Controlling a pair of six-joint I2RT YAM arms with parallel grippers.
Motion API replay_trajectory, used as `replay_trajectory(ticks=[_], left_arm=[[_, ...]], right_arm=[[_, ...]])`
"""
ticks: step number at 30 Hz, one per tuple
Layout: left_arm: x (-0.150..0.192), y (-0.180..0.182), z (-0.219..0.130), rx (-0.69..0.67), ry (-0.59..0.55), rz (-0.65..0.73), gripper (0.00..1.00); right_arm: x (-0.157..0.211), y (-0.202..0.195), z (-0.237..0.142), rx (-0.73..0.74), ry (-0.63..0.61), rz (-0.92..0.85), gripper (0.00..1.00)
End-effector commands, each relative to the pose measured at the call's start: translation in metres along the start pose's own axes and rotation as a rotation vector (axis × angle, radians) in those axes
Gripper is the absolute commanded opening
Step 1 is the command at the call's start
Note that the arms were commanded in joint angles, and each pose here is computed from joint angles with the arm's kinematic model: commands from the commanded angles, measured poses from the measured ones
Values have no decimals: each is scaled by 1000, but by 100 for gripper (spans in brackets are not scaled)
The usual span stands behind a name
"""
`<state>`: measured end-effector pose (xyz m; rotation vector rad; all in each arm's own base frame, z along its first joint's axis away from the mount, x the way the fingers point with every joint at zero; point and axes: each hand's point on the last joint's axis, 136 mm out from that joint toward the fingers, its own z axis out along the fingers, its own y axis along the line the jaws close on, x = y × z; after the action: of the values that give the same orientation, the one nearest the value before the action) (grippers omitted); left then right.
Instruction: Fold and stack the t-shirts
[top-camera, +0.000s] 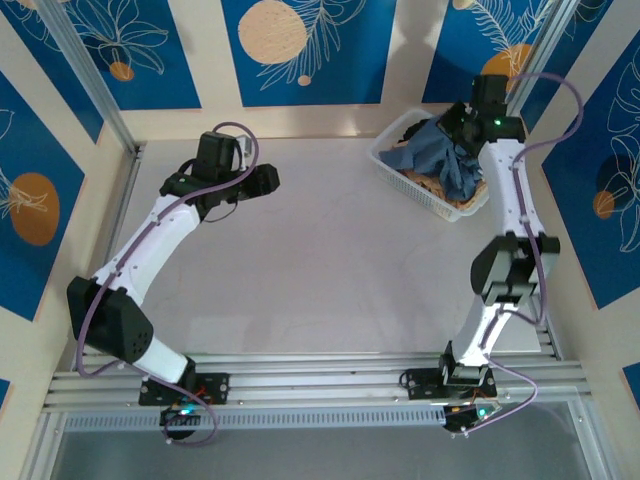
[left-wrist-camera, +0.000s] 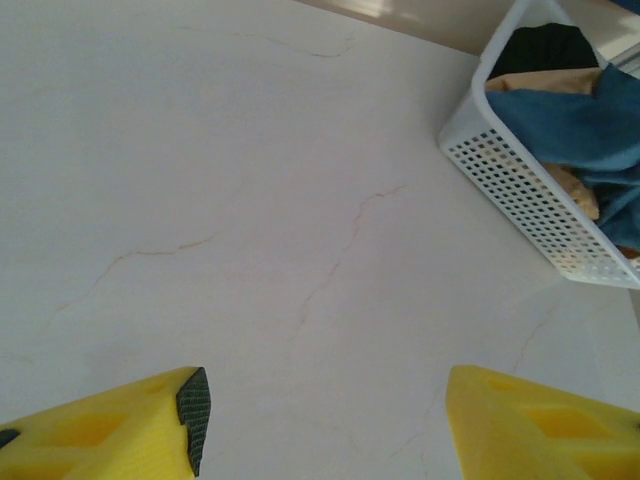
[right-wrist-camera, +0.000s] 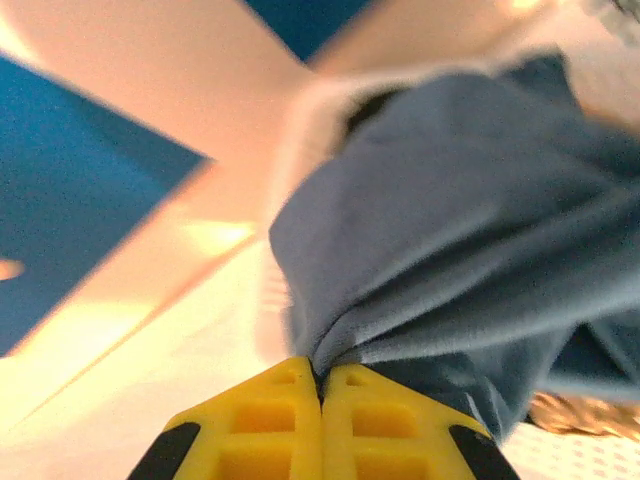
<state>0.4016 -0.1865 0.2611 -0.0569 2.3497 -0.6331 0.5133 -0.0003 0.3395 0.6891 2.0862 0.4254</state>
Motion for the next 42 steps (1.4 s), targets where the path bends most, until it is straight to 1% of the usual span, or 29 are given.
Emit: replay_trajectory(ticks=[1,5,7,9,10,12,14,16,18,20,22,23,24,25,26,27,29,31,33,35,38,40,42], left_arm=[[-6,9,-12,-79,-26,12,62],[-10,24,-17,-170,-46,3,62],[-12,33,-22,-225,-58,1,62],[-16,41,-31,-283,-79,-4,62],[-18,45,-37,-310,-92,-5,62],[-21,51,-46,-349,-116,-1,63],[-24,54,-57,-376,-139,10,64],[-25,56,-65,-394,-154,21,64],[-22,61,-69,-414,-146,25,65],[-15,65,-73,-431,-129,23,65],[-5,70,-74,-440,-108,17,66],[1,73,-75,-449,-97,11,66],[7,76,-75,-453,-84,8,66],[13,76,-75,-442,-67,7,67],[21,75,-71,-417,-41,14,67],[29,71,-66,-379,-10,21,66],[52,60,-51,-280,82,33,67],[79,45,-37,-178,182,57,67],[111,30,-27,-98,283,119,69],[145,13,-21,-56,365,261,73],[192,-4,-12,-52,444,481,79],[217,-16,-2,-57,480,602,81],[232,-32,10,-76,492,724,82]], right_arm=[[-41,76,-82,-207,-205,-122,0],[-41,147,-156,-419,-305,-209,0],[-34,177,-189,-518,-322,-239,0],[-23,201,-213,-590,-318,-268,0],[-14,211,-220,-618,-297,-273,0],[7,222,-219,-645,-226,-260,0],[40,229,-209,-651,-128,-246,0],[78,229,-189,-613,-28,-243,0],[121,218,-161,-553,121,-192,0],[175,198,-124,-471,320,-104,0],[230,182,-98,-421,512,-50,0],[259,170,-85,-362,601,-31,7],[281,160,-77,-319,669,-21,16],[301,148,-70,-279,732,-19,25],[314,136,-64,-230,771,-19,31],[320,125,-60,-194,785,-24,35],[320,105,-54,-145,766,-52,42],[314,85,-51,-104,747,-81,47],[311,62,-52,-57,734,-112,50],[313,32,-53,-1,748,-112,52],[314,-12,-59,58,751,-62,57],[311,-38,-63,96,747,-12,57],[307,-60,-67,125,733,36,58]])
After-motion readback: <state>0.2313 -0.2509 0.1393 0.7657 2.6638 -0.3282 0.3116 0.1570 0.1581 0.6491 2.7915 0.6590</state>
